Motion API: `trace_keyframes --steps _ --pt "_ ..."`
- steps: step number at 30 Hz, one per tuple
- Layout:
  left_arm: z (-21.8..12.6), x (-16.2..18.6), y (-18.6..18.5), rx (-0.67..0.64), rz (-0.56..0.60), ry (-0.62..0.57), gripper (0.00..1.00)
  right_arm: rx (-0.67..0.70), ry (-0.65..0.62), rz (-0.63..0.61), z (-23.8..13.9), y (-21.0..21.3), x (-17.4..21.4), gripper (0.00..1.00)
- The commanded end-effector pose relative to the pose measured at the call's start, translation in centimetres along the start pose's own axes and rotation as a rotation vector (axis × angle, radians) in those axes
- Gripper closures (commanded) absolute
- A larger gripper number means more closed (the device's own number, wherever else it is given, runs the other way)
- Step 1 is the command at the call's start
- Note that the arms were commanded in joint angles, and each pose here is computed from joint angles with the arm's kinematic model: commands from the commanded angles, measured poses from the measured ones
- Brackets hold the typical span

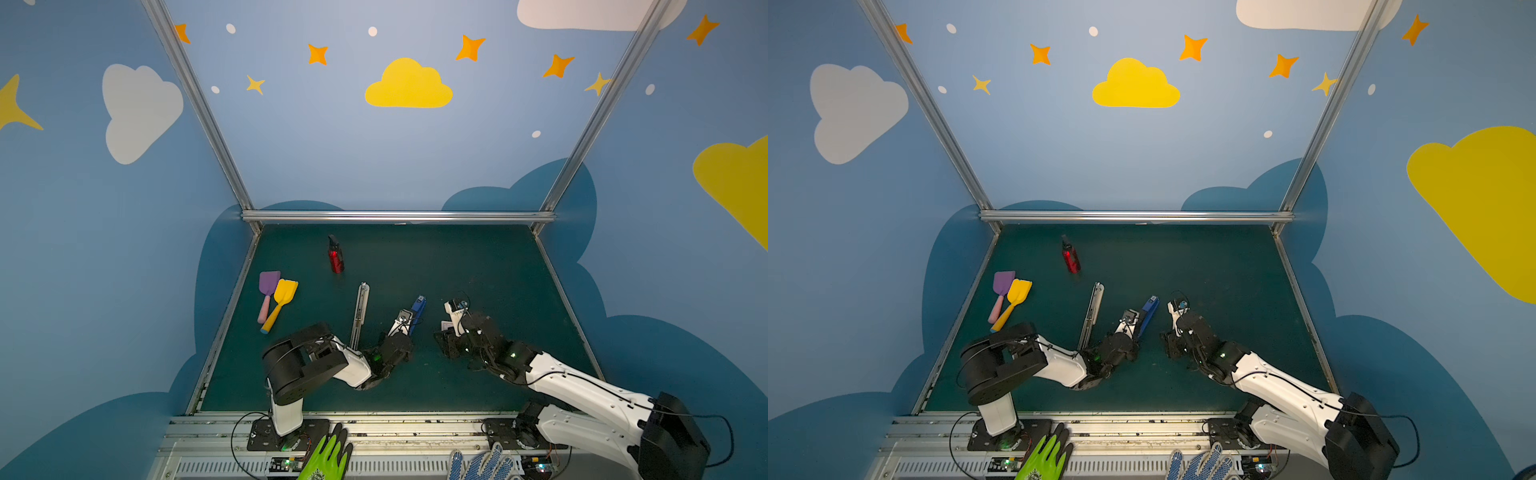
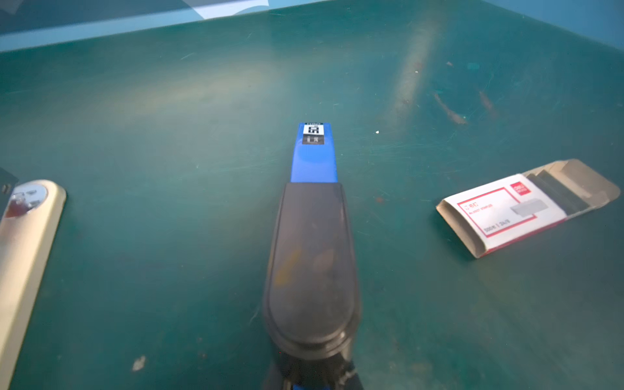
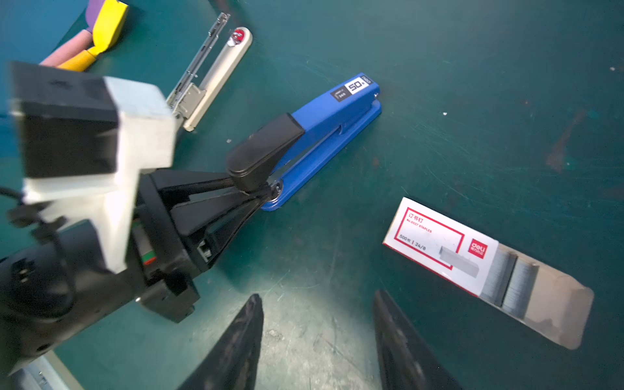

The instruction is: Load the staples into the stapler

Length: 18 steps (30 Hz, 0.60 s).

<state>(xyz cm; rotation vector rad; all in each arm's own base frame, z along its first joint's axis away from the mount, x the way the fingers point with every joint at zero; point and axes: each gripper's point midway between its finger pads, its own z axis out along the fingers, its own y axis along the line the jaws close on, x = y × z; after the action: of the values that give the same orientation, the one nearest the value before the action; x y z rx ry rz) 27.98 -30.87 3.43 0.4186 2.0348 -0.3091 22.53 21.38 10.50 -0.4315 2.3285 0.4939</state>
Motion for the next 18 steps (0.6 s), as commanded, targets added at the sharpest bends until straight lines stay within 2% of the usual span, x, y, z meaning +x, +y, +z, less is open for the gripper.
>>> trace_keyframes --steps 1,3,6,9,14,18 --pt "-0.5 0.6 -0.1 -0.007 -0.011 0.013 0.69 0.03 -0.015 0.047 0.1 -0.2 -1.6 0.47" --pt "-1.0 0.9 -0.3 -0.001 -0.004 0.017 0.57 0.039 -0.002 0.071 0.3 -0.2 -2.0 0.46" --pt "-1.8 0.9 -0.5 0.008 0.009 0.013 0.51 0.06 0.024 0.102 0.5 -0.2 -2.5 0.45" --pt "-2.9 0.8 -0.4 0.018 0.009 0.009 0.49 0.052 0.048 0.145 0.6 0.4 -3.7 0.44" --pt "-5.5 -0.1 0.9 -0.009 -0.028 -0.006 0.48 0.043 0.167 0.231 1.5 1.5 -3.9 0.44" --pt "-7.6 -0.9 2.8 -0.06 -0.071 0.013 0.47 0.011 0.293 0.295 2.7 3.2 -3.7 0.37"
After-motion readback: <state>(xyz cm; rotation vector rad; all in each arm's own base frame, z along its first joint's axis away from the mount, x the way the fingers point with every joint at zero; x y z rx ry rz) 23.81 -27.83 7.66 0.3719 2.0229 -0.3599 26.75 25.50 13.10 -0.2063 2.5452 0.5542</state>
